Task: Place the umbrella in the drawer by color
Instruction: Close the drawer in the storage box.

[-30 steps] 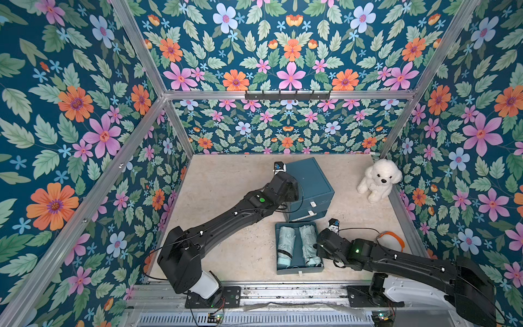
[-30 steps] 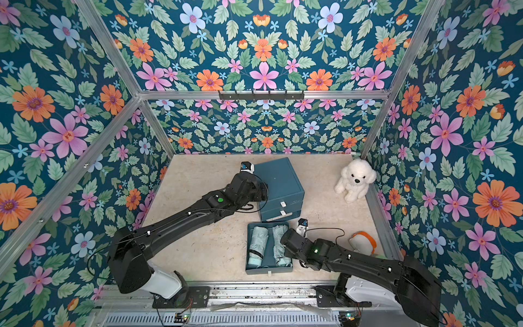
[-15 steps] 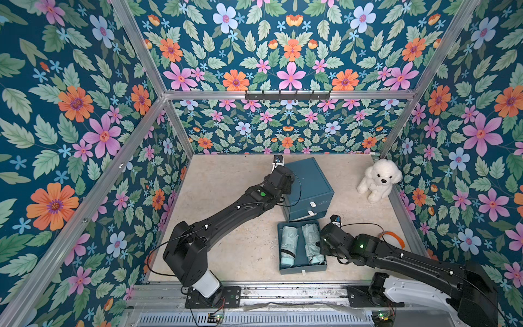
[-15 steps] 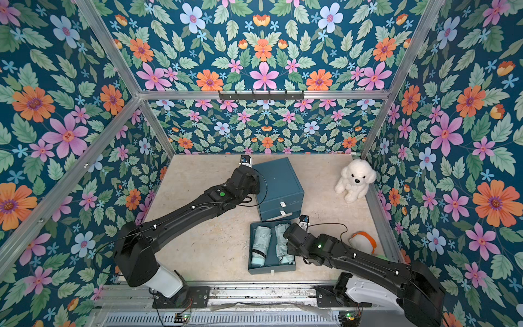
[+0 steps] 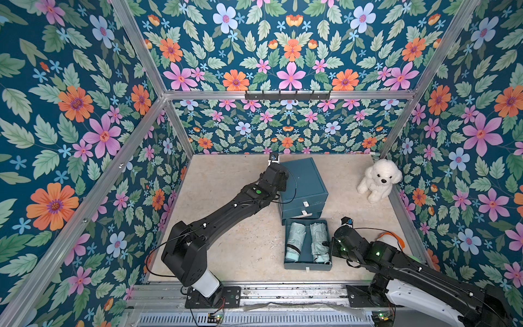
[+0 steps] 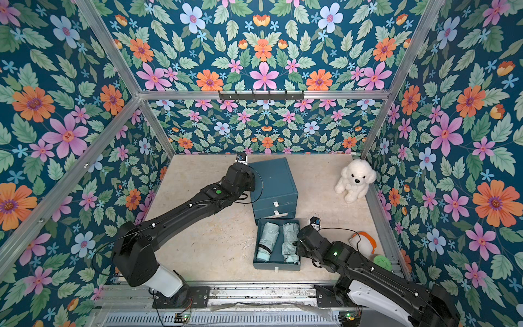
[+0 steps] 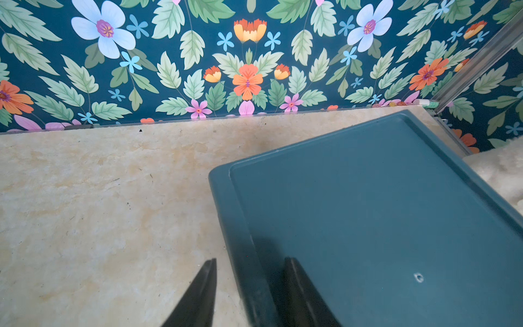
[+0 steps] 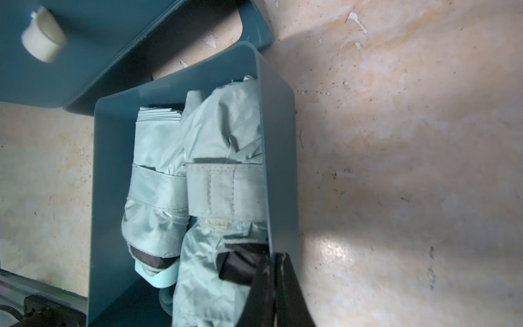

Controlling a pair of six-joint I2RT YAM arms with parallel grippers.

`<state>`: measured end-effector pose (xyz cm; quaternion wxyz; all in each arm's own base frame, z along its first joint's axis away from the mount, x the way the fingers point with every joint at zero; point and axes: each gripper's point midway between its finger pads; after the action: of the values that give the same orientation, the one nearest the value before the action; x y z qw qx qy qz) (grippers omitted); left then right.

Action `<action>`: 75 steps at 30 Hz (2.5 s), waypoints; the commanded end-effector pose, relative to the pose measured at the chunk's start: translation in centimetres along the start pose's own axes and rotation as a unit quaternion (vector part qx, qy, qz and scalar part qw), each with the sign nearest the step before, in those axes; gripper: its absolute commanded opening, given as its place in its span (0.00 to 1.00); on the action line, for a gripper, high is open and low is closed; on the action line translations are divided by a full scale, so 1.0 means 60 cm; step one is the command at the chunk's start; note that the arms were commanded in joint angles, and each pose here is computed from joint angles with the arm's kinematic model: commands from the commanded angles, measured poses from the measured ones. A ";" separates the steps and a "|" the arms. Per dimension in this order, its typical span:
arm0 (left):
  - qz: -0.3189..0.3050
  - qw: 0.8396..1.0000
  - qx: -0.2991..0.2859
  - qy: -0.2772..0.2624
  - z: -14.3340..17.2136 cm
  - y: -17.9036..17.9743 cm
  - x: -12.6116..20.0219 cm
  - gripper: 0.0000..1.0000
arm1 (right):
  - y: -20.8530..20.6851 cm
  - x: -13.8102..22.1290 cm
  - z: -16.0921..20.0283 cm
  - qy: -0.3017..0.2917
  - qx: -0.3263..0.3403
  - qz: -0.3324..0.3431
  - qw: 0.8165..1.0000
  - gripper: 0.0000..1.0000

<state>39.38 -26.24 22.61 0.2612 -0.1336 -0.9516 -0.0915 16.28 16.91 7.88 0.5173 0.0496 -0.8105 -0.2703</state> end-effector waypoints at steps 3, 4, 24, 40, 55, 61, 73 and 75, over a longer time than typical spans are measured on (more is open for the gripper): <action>-0.018 0.986 -0.085 0.143 0.129 0.025 0.001 0.43 | 0.087 0.008 -0.031 -0.032 -0.009 -0.100 0.994 0.00; -0.018 0.986 -0.087 0.143 0.130 0.026 0.001 0.43 | 0.092 0.005 -0.032 -0.033 -0.003 -0.102 0.994 0.00; -0.003 0.984 -0.106 0.145 0.144 0.025 0.009 0.41 | 0.093 -0.056 -0.047 -0.011 0.101 -0.065 0.993 0.00; 0.006 0.988 -0.062 0.142 0.132 0.031 0.009 0.49 | 0.111 0.005 -0.037 -0.080 0.080 -0.087 0.990 0.51; 0.097 0.990 0.084 0.057 0.056 0.045 0.000 0.67 | 0.095 -0.009 0.148 -0.071 0.147 -0.154 0.974 0.58; 0.110 0.989 0.060 0.076 0.075 0.034 -0.011 0.62 | 0.124 -0.042 0.129 -0.100 0.176 -0.151 0.968 0.64; 0.106 0.990 0.024 0.095 0.095 0.038 -0.011 0.50 | 0.188 -0.097 0.073 -0.159 0.224 -0.161 0.948 0.63; 0.109 0.989 0.022 0.094 0.092 0.036 -0.009 0.49 | 0.196 -0.107 0.060 -0.182 0.229 -0.158 0.943 0.62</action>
<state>39.97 -25.60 23.08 0.2643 -0.2567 -0.9296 0.0123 16.91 28.97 5.01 0.3446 0.2234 -0.8993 -0.1502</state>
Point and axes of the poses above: each gripper's point midway between its finger pads, its own x axis back along the fingers, its own y axis along the line the jaws close on, z = x × y, and after that the axes turned 11 degrees about -x, right-handed
